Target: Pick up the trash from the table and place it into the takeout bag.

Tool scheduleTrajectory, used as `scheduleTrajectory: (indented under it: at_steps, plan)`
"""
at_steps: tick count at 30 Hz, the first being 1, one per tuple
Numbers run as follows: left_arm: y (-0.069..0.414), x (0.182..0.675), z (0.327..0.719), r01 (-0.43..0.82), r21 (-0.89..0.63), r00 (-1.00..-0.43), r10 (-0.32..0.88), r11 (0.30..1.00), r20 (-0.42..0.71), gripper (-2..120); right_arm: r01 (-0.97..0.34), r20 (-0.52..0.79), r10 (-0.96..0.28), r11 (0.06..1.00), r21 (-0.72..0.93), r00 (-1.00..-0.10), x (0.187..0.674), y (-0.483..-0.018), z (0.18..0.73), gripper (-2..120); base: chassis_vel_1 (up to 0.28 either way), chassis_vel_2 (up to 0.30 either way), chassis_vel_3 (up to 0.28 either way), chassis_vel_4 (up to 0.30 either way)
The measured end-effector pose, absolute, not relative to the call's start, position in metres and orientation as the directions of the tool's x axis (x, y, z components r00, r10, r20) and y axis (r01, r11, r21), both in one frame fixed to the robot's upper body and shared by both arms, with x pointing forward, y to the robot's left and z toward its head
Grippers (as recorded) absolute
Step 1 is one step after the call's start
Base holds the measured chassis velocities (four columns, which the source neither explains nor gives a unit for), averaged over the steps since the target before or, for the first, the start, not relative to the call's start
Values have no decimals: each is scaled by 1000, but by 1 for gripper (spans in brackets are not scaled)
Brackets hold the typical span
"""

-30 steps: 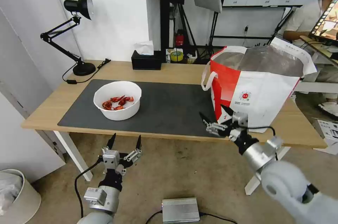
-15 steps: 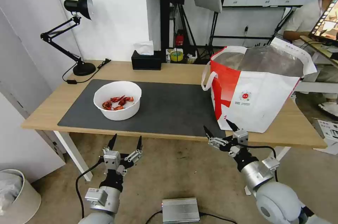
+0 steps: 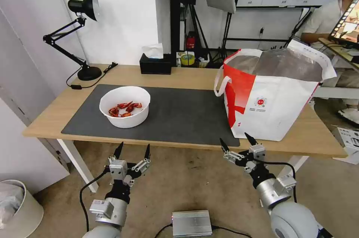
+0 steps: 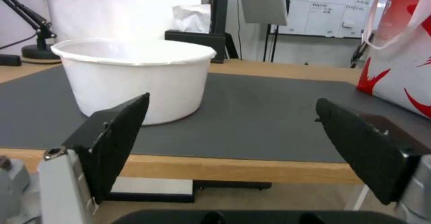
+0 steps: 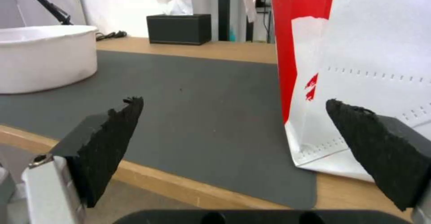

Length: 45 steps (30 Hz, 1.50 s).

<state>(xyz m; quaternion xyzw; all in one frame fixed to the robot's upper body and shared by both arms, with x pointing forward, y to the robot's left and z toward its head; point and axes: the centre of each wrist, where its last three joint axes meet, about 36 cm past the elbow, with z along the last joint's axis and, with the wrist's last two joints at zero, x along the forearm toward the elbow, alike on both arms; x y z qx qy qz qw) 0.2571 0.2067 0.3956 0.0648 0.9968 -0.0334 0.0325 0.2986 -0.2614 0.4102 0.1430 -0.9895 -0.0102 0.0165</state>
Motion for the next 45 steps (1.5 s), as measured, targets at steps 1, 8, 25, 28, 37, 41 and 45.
scheduleTrajectory:
  at_steps: [1,8,25,28,37,41,45]
  plan:
    - [207,257,396,131,-62,-989,127,989,-69,100,-282,29,-283,959,25,-959,298,-261,410,100,0,0,0,0]
    - [207,257,396,131,-62,-990,127,989,-69,100,-283,35,-284,959,27,-958,295,-261,405,100,0,0,0,0]
    - [209,258,396,128,-63,-990,123,990,-71,100,-285,36,-286,958,28,-957,295,-261,405,100,0,0,0,0]
    - [212,261,400,122,-68,-990,116,990,-80,100,-286,36,-287,958,28,-957,295,-261,405,100,0,0,0,0]
    - [237,282,448,19,-137,-993,4,990,-114,100,-286,36,-287,958,28,-957,295,-261,405,100,0,0,0,0]
    - [255,296,472,-12,-161,-992,-32,987,-121,100,-286,36,-287,958,28,-957,295,-261,405,100,0,0,0,0]
    - [270,309,495,-23,-209,-994,-45,978,-100,100,-287,36,-288,958,28,-957,295,-261,405,100,0,0,0,0]
